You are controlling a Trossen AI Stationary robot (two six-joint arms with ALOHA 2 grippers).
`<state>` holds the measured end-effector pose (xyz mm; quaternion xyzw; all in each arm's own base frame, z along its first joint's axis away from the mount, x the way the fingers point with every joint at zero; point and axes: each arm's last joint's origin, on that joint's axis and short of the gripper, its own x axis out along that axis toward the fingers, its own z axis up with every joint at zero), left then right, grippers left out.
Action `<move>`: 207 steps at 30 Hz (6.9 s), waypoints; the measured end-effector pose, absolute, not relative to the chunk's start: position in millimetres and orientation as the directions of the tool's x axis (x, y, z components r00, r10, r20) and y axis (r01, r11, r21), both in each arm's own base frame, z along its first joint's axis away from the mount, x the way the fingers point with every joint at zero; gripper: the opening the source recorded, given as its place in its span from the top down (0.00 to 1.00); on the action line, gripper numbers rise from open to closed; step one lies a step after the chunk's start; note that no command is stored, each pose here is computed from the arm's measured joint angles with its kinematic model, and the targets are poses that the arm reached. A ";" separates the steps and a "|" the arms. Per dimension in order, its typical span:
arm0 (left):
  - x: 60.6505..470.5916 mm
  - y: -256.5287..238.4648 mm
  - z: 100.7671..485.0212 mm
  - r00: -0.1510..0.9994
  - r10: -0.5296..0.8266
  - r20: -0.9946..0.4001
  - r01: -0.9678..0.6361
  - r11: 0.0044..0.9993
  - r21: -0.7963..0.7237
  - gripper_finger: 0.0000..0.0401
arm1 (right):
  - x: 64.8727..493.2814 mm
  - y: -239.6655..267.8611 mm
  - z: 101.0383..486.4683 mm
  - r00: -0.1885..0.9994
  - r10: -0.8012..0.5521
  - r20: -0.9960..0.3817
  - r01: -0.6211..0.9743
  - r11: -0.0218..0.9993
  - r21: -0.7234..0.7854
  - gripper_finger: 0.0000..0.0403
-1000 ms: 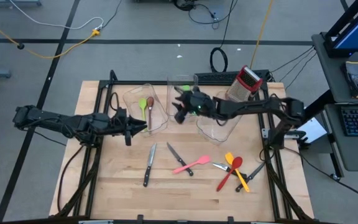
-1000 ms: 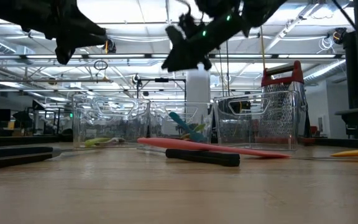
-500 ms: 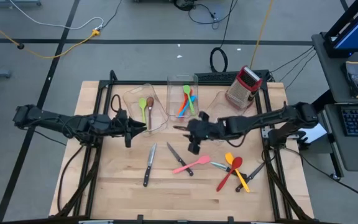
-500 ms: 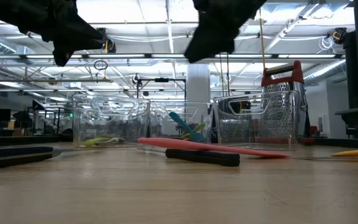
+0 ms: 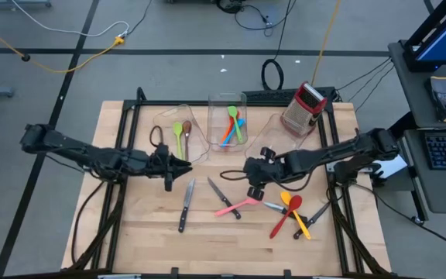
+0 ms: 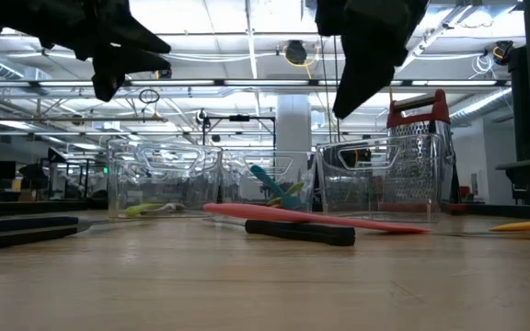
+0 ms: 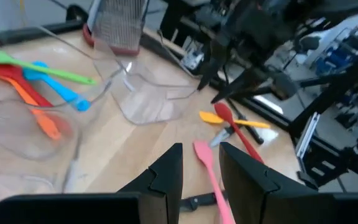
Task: Pick & Place Kitchen Items
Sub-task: Put the pink spatula in the middle bin
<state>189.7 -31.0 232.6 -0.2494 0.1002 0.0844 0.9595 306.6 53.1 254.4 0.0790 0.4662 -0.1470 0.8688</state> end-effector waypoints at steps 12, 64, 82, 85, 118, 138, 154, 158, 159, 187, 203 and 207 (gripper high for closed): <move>257.7 -56.8 255.9 0.923 0.084 -0.375 -0.242 0.885 -0.397 0.74 | 274.0 63.4 297.7 0.666 -0.109 -0.738 0.121 0.992 -0.038 0.68; 428.9 -113.0 213.3 0.653 -0.107 -0.750 -0.353 0.833 -0.427 0.74 | 84.5 26.0 262.6 0.928 0.361 -0.092 -0.320 0.899 0.299 0.68; 441.4 -101.2 197.5 0.666 -0.120 -0.736 -0.241 0.899 -0.365 0.57 | 84.6 25.9 262.7 0.929 0.358 -0.092 -0.316 0.898 0.305 0.68; 440.7 -100.8 196.3 0.662 -0.105 -0.742 -0.250 0.903 -0.350 0.46 | 84.6 25.9 262.7 0.929 0.358 -0.092 -0.317 0.899 0.302 0.68; 449.6 -101.1 128.8 0.536 -0.071 -0.841 -0.304 0.913 -0.271 0.39 | 85.2 26.0 262.8 0.930 0.356 -0.096 -0.313 0.899 0.306 0.68; 448.2 -97.2 124.9 0.531 0.045 -0.846 -0.267 0.957 -0.117 0.87 | 85.4 26.1 262.8 0.930 0.355 -0.096 -0.312 0.899 0.309 0.68; 446.3 -95.6 141.3 0.559 0.035 -0.829 -0.352 0.915 -0.198 0.97 | 85.4 26.0 262.8 0.930 0.355 -0.097 -0.311 0.898 0.312 0.68; 443.5 -94.7 166.5 0.605 0.026 -0.796 -0.350 0.906 -0.236 0.97 | 85.4 26.1 262.7 0.930 0.355 -0.097 -0.307 0.893 0.331 0.68; 442.6 -94.9 173.3 0.617 0.023 -0.787 -0.350 0.903 -0.248 0.97 | 85.4 26.1 262.7 0.930 0.355 -0.097 -0.307 0.893 0.331 0.68; 400.2 58.5 306.4 0.751 0.312 -0.582 -0.661 0.332 -0.673 0.97 | 84.7 25.9 257.0 0.922 0.354 -0.155 -0.295 0.904 0.308 0.68; 374.6 165.0 276.6 0.651 0.260 -0.713 -0.750 0.079 -0.656 0.95 | 84.7 25.9 256.8 0.922 0.353 -0.156 -0.294 0.904 0.311 0.68; 377.8 167.1 265.5 0.624 0.258 -0.738 -0.773 0.065 -0.631 0.95 | 84.8 25.9 256.8 0.922 0.353 -0.156 -0.292 0.902 0.317 0.68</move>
